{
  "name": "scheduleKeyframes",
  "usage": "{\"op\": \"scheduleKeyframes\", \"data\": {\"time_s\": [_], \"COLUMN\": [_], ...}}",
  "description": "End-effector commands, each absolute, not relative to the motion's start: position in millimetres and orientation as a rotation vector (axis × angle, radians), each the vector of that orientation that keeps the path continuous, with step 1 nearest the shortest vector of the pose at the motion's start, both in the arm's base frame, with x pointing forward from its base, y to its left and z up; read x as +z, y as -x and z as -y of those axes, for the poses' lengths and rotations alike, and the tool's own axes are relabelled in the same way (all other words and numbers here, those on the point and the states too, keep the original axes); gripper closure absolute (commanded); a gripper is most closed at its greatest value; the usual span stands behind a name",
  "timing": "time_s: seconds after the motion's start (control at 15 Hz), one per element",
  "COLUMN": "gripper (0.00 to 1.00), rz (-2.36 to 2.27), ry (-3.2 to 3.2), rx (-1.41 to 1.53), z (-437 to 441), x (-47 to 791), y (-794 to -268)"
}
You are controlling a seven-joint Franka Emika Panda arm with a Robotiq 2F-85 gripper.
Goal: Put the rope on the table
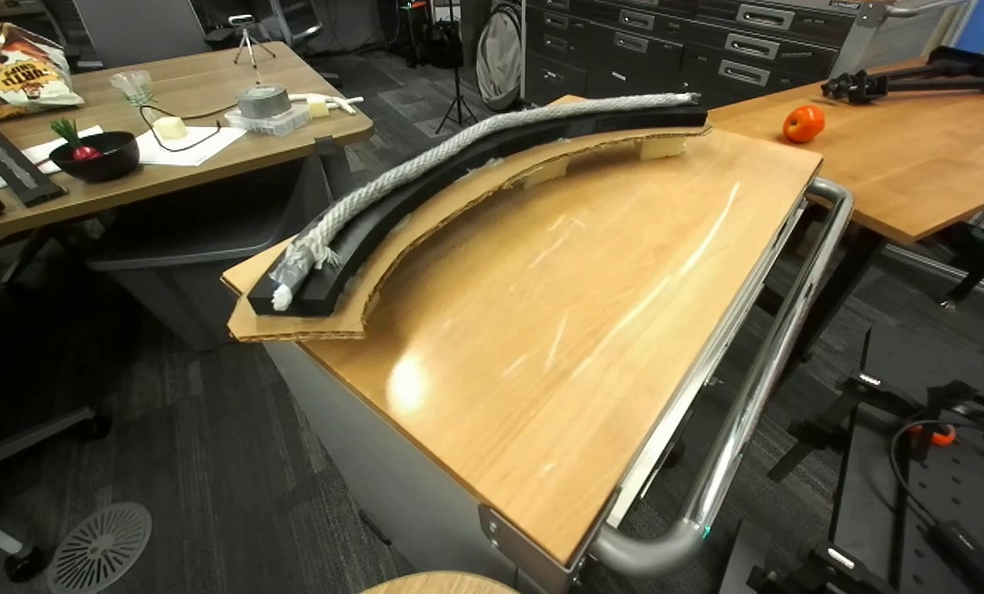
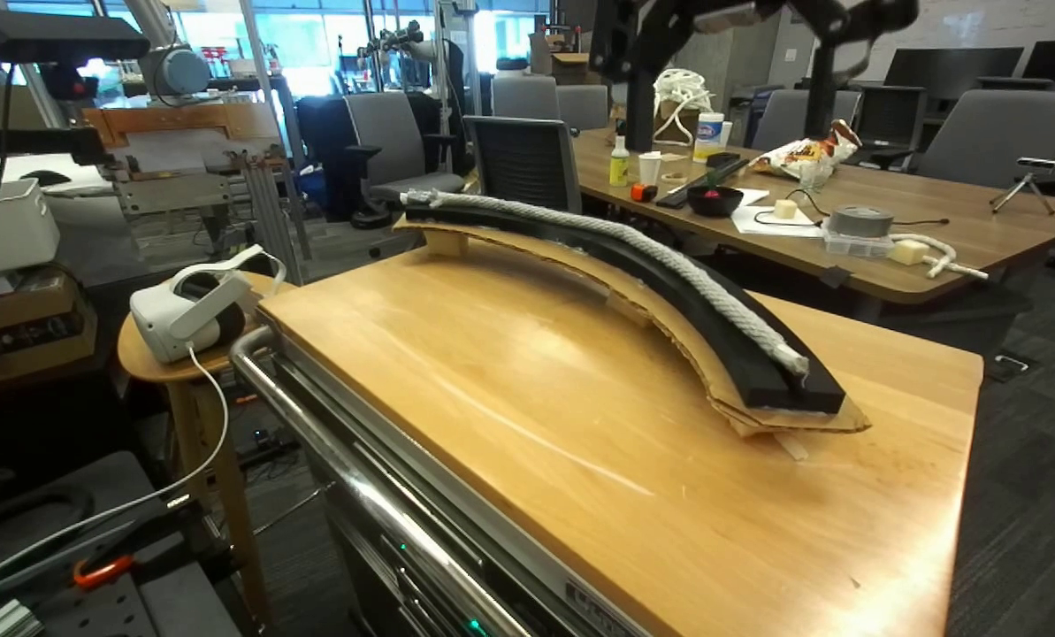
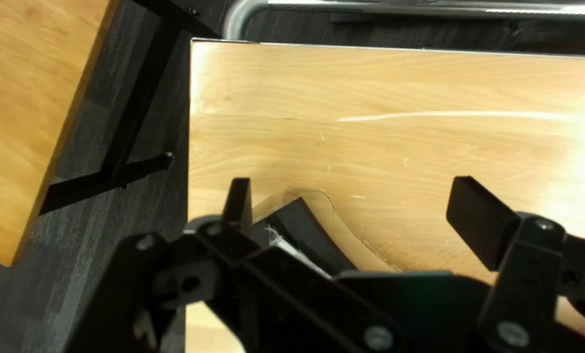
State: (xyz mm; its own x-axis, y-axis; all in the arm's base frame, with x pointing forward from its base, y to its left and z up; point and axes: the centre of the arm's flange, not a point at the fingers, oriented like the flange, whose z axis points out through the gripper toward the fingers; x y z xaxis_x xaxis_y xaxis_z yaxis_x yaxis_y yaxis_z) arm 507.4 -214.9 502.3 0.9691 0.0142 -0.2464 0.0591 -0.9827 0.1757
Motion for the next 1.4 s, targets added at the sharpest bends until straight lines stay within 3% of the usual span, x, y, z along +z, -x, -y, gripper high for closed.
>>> {"op": "scheduleKeyframes", "data": {"time_s": [0.0,0.4,0.67,1.07,1.33], "gripper": [0.0,0.0,0.0,0.0,0.0], "rz": [-0.072,-0.096,-0.185,0.113,0.154], "ry": [-2.943,-2.941,-2.948,-2.863,-2.861], "rx": [-0.418,-0.47,-0.283,0.116,0.057], "z": [215.7,218.4,202.7,186.9,209.5], "x": [493.4,489.3,473.0,440.2,406.7], "y": [-513.4,-524.1,-557.1,-594.6,-596.8]}}
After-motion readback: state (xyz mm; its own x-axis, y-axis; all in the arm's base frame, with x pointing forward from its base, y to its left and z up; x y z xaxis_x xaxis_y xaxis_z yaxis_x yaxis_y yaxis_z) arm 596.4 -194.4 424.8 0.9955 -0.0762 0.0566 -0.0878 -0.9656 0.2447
